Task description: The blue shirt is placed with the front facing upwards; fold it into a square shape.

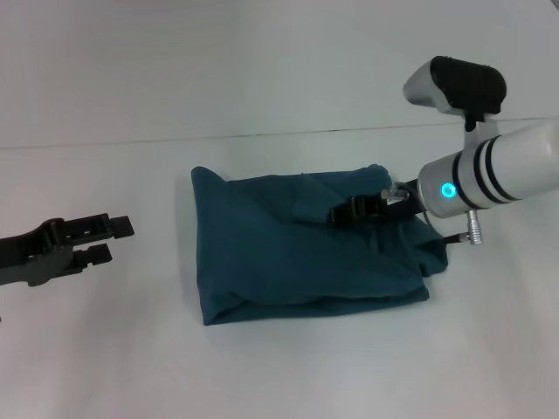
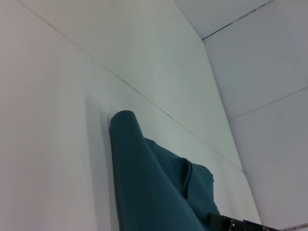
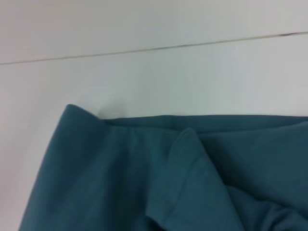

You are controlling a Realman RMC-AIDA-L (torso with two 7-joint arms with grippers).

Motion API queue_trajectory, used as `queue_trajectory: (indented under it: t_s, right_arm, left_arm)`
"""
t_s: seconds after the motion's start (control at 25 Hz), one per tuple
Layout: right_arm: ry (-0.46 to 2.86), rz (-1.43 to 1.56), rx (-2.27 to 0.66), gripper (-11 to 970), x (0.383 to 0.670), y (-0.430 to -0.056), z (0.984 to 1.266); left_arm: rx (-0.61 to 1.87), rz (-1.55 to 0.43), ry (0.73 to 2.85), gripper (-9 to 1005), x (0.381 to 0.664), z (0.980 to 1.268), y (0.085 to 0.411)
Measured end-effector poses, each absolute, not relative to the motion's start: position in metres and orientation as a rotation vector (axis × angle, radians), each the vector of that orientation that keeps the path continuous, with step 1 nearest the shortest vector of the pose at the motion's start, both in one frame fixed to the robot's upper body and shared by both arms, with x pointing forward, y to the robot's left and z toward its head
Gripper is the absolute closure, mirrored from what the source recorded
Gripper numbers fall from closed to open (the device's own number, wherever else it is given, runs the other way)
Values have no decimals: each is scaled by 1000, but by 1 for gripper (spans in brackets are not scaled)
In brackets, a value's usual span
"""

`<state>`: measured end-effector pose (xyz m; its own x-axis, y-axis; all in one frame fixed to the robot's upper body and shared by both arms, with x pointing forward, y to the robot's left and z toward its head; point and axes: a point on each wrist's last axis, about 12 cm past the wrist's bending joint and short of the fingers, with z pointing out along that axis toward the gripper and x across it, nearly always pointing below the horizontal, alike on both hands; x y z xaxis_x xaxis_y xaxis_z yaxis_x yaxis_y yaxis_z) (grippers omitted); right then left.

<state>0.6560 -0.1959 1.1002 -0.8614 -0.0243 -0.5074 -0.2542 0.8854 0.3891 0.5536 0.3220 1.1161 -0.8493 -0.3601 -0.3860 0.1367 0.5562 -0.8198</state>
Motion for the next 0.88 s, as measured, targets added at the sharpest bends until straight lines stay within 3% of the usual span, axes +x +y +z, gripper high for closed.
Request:
queue_trajectory:
  t_s: [0.32, 0.44, 0.68, 0.88]
  right_arm:
    - [2546, 642, -205, 397, 656, -191, 1100]
    - [2544, 639, -187, 605, 656, -195, 1099]
    - [2532, 636, -163, 833, 657, -199, 1099]
    - [2515, 658, -179, 895, 659, -198, 1109]
  left_arm:
    - [-176, -1262, 2270, 263, 554, 1116, 321]
    - [-176, -1263, 2270, 263, 554, 1116, 321]
    - [-177, -1264, 2270, 261, 554, 1116, 321]
    - [-179, -1264, 2271, 261, 554, 1116, 321]
